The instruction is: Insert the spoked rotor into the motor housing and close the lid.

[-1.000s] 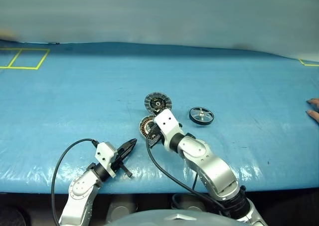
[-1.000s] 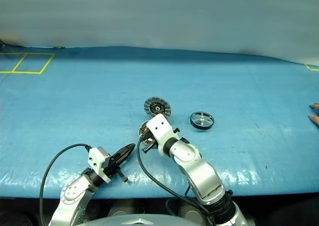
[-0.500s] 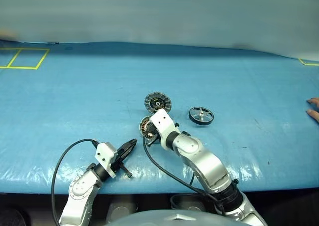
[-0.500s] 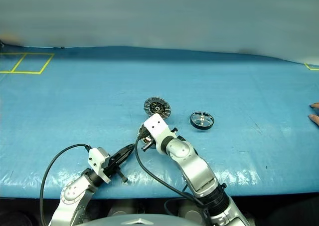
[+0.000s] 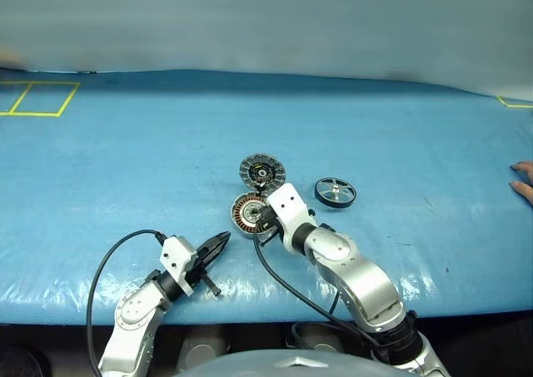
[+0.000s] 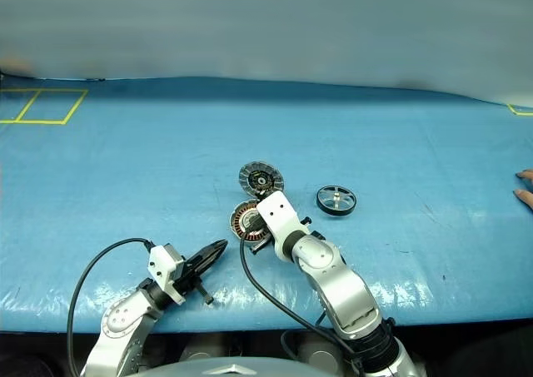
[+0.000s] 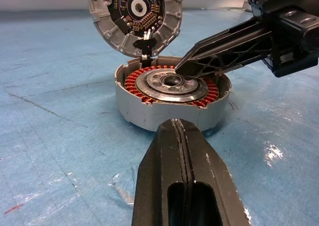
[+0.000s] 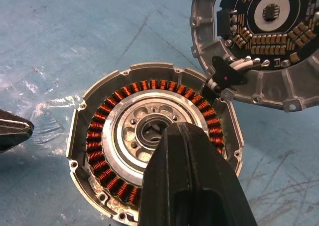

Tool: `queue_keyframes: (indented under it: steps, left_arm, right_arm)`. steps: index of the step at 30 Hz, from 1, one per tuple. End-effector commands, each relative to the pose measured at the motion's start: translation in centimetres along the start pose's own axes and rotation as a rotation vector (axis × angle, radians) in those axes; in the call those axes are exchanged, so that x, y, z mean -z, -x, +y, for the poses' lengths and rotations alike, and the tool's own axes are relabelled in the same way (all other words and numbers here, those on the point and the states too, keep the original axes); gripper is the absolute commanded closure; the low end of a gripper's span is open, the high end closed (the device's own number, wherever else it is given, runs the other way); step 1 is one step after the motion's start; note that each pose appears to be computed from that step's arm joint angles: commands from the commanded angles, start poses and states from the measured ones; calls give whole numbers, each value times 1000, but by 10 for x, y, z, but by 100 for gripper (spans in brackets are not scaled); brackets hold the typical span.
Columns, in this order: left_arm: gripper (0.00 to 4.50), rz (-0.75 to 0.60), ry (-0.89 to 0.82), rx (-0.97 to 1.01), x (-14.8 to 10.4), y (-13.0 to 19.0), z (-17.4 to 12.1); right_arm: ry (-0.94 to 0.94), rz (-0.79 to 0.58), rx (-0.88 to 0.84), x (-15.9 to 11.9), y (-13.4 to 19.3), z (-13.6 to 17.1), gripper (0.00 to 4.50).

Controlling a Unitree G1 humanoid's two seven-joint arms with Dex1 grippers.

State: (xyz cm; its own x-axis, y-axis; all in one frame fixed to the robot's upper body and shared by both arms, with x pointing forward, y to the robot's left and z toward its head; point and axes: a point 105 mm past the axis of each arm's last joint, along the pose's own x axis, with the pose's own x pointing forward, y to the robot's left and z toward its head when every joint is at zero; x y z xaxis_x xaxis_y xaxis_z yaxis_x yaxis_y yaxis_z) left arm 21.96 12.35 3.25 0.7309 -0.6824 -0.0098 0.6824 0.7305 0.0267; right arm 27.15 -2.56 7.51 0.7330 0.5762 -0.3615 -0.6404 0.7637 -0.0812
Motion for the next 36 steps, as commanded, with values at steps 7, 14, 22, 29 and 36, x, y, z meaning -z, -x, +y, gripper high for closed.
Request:
queue_keyframes:
  steps: [7,14,22,29,36]
  left_arm:
    - [450,-19,-5,1,-6,-3,-1]
    - [450,-18,-2,-2,-6,-2,-1]
    - [450,-13,5,2,-5,-1,-3]
    - [450,-8,7,8,-4,-1,-3]
    - [450,-4,12,15,-2,-1,-5]
  right_arm:
    - [45,-46,-62,-16,-2,15,448]
    - [49,11,-24,-5,-4,6,448]
    - [30,56,12,7,0,-2,448]
    - [22,81,-2,12,0,3,448]
    - [0,133,0,22,-3,4,448]
